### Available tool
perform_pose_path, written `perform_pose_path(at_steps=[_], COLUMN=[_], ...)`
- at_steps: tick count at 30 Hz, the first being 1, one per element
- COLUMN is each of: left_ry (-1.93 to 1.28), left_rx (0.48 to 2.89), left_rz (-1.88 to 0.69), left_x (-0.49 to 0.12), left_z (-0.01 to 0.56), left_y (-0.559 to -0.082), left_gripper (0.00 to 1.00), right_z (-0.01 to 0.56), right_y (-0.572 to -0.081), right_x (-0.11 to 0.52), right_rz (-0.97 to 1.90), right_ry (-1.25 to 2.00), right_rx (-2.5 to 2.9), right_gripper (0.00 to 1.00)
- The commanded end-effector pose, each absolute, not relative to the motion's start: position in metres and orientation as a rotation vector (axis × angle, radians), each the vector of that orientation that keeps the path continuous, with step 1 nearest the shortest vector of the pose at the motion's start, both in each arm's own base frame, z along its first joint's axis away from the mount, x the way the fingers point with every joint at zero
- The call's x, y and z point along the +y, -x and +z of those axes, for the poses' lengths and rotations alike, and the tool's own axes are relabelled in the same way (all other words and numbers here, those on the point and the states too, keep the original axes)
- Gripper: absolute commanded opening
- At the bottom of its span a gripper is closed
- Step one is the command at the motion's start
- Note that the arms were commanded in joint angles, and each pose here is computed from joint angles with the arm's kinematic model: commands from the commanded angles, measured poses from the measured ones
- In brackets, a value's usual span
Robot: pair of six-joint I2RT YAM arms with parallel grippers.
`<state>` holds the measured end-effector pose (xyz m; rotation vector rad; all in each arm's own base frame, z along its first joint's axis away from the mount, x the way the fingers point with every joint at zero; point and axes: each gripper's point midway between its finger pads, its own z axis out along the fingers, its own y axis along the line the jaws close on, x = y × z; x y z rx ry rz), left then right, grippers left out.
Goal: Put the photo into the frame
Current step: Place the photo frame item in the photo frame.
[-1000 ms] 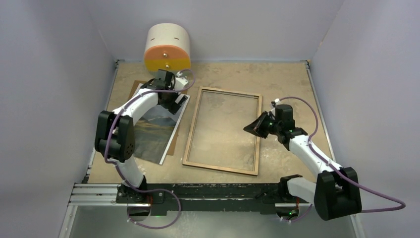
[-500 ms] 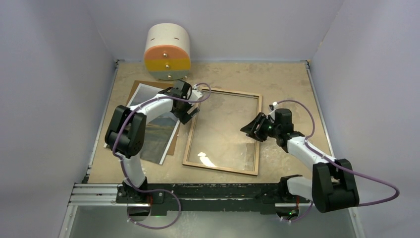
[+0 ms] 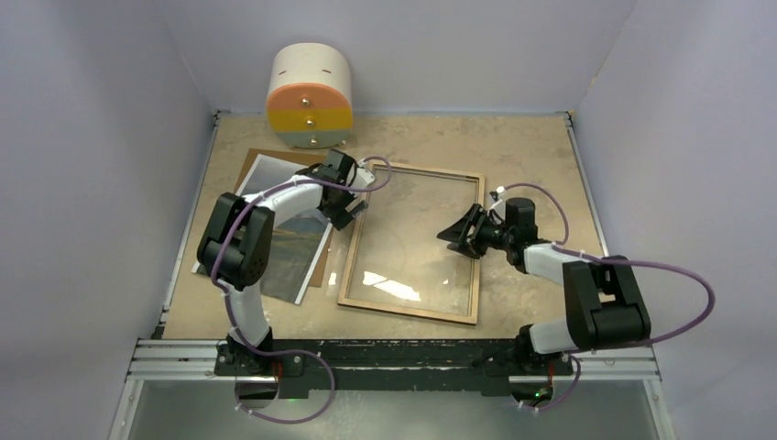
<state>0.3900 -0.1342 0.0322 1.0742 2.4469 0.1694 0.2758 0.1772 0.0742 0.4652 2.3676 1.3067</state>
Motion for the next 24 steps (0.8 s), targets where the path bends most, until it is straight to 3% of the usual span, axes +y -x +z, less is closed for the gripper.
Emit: perform_pose_path(at_steps=[1,9,17,21,24], left_ry=[-1.128,-1.231,-1.254,-1.233,-1.207], left_rx=[2.415,2.37,2.37,2.356,2.339], left_rz=[0.188,0.261,0.28,0.268,0.239], left_x=[-0.141,-0.147,-0.146,-0.15,-0.156], left_z=[0.026,0.019,0.016,0.028,0.045], left_y=[-0.39,-0.384,-0.383,-0.388,-0.392], left_gripper=[0.91,0.9,0.9,0.91,0.94], right_z=[0.099,0.1,0.078,0.071,0.064], right_y=[-0.285,-0.29,-0.291,-0.283,-0.28], right_x=[0.191,0.199,0.182,0.173,0.167], right_rz=[1.482,1.621,1.352,1.264,1.2], right_ry=[-0.326,-0.31,-0.274,-0.295,-0.301], right_rx=[2.259,2.2,2.294,2.313,2.362], right_gripper=[0.61,0.5,0.37,0.12,0.0])
